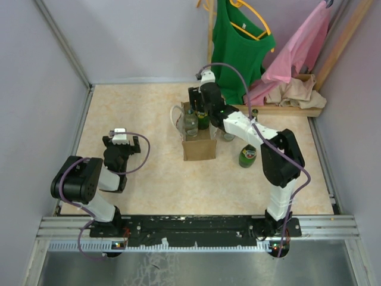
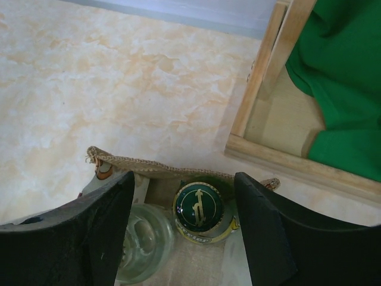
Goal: Take the beverage out of the canvas bag
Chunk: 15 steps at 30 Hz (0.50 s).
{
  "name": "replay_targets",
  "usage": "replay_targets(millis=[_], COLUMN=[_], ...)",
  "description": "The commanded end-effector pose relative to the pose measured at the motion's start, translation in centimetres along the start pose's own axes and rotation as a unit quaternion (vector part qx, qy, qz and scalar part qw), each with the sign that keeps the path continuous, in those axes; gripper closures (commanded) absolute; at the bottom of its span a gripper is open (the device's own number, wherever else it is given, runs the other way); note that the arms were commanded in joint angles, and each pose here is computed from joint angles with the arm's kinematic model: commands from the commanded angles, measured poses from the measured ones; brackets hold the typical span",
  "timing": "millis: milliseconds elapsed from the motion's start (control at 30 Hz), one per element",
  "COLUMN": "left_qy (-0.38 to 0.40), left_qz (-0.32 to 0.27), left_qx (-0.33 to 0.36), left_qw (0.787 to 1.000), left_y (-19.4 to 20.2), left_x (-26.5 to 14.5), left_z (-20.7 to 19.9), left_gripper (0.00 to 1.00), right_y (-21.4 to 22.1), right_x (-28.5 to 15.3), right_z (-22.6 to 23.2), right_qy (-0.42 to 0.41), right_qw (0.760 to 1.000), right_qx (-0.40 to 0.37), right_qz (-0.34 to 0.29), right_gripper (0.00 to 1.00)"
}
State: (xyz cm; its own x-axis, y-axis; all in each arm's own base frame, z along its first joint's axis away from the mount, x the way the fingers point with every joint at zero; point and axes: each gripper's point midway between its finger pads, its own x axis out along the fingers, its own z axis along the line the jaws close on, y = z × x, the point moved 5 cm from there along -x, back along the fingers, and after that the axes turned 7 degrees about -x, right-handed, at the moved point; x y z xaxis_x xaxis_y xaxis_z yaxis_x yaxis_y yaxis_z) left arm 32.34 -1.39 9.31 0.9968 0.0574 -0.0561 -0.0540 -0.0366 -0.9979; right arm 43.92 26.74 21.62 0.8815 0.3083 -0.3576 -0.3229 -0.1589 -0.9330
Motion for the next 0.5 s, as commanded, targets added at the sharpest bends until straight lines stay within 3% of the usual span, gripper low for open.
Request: replay_targets(millis=[0,267,367,467], left_qy=[0.003,0.003,0.003,0.003], left_qz=[-0.012,-0.012,-0.012,-0.013], left_qx=[-0.006,-0.006,-0.006,-0.006], left_qw=[1.000,1.000,1.000,1.000], left_y=[-0.6,-0.6,-0.6,-0.6], left_x=[0.4,0.4,0.4,0.4], left_z=[-0.1,-0.1,-0.1,-0.1], left_gripper=[0.00,0.00,0.00,0.00], right_y=[-0.5,1.1,1.6,1.9], right_x=[0.8,1.6,1.8,2.0], right_z=[-0.7,-0.9,-0.9,-1.0], right_qy=[0.021,0.032,0.036,0.040], right_qw=[1.000,0.999,0.999,0.999], right_qx=[-0.006,-0.010,-0.011,-0.013], right_qz=[-0.022,-0.011,-0.008,-0.008], right_gripper=[0.32,0.40,0.49,0.64])
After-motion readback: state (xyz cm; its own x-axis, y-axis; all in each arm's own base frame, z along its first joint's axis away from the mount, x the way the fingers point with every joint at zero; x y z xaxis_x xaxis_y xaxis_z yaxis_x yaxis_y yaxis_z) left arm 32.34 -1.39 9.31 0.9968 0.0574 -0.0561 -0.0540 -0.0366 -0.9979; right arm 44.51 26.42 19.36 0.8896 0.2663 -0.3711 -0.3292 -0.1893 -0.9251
